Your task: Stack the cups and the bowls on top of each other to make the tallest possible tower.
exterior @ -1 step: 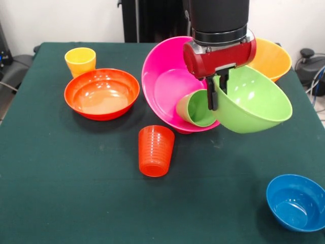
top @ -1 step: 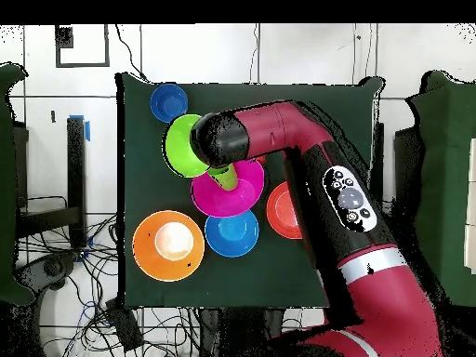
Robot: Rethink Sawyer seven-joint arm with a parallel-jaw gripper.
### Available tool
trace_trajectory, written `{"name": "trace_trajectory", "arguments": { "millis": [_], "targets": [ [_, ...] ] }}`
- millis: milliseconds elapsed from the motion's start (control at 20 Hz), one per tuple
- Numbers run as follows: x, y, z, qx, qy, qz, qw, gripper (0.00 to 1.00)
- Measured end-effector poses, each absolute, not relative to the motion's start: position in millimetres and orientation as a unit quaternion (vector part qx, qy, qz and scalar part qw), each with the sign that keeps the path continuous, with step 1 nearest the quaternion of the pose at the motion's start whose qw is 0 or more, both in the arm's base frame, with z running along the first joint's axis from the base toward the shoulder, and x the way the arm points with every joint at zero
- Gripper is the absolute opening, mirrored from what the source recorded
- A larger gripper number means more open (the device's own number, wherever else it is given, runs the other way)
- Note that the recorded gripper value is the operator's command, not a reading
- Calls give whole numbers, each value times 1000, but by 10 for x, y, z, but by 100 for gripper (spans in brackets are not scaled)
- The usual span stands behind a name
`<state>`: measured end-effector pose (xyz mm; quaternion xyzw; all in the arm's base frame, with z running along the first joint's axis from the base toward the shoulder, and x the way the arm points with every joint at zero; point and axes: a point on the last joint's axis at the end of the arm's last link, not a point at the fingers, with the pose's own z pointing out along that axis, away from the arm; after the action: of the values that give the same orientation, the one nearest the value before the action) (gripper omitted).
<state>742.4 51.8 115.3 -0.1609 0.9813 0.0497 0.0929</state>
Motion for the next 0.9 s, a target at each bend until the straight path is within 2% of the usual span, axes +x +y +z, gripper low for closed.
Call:
{"name": "trace_trajectory", "arguments": {
  "millis": [550,900],
  "targets": [
    [7525,407,1182,-151,986,41,62,0],
    [7554,379,1201,-150,986,38,63,0]
  ]
}}
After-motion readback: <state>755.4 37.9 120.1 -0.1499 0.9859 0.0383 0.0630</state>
